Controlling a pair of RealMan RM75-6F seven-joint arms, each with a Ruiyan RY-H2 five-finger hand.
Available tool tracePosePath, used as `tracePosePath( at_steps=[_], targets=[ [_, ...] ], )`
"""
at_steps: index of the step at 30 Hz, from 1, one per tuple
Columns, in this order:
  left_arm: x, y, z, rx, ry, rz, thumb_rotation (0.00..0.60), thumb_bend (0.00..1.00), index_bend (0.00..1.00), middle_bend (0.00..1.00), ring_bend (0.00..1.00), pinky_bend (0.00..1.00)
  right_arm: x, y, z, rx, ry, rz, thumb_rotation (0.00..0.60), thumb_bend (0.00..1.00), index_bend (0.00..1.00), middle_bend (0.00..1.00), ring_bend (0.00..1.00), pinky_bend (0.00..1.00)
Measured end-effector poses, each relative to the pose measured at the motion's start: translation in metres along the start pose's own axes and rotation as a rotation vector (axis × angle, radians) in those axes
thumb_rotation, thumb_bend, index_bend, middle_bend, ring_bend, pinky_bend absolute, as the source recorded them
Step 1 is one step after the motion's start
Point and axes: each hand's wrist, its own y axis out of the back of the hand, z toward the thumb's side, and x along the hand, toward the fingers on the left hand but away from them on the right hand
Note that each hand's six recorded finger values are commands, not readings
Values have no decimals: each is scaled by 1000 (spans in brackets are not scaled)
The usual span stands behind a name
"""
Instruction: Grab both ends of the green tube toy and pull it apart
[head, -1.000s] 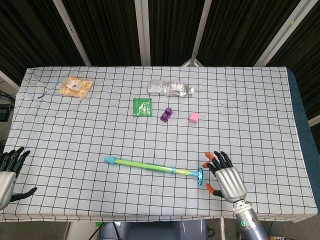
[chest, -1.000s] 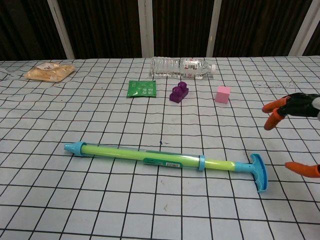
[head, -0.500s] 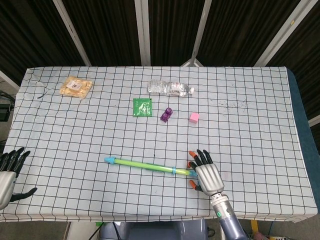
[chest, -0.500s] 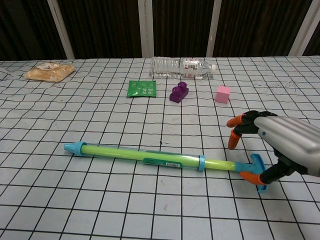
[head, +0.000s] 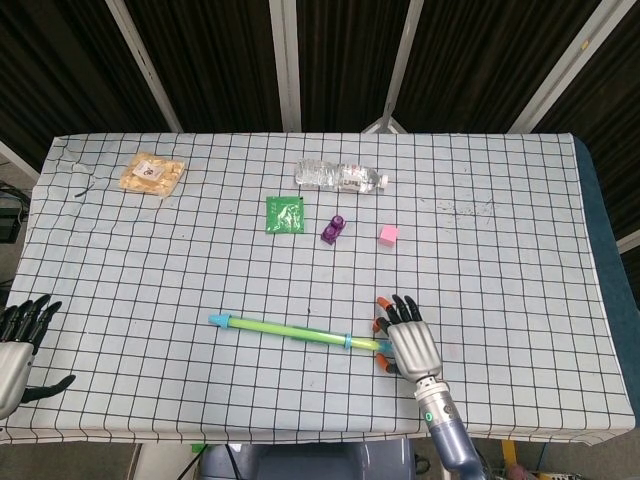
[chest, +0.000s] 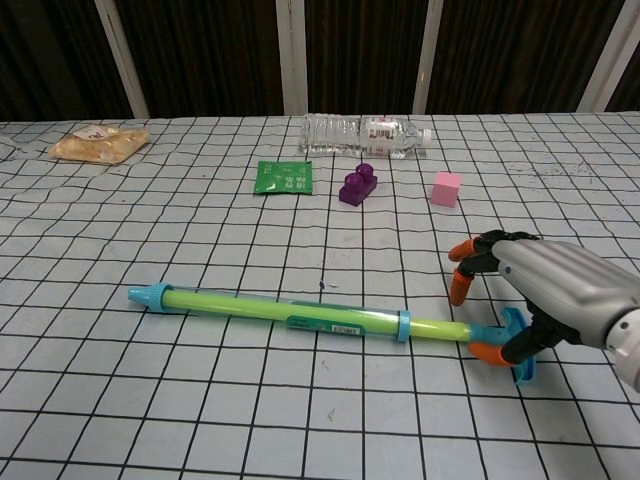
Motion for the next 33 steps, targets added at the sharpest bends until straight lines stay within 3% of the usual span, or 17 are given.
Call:
tracePosePath(
  at_steps=[29,33],
  targets=[
    [0,0,0,-11,5,-3,600,33,0,0,0,0,2,-8,-9,-10,-38,26,600,390,524,188,0,0],
    [0,0,0,-14,6,-3,600,34,0,0,0,0,2,-9,-11,-3,-47,33,600,409,561,227,0,0]
  ],
)
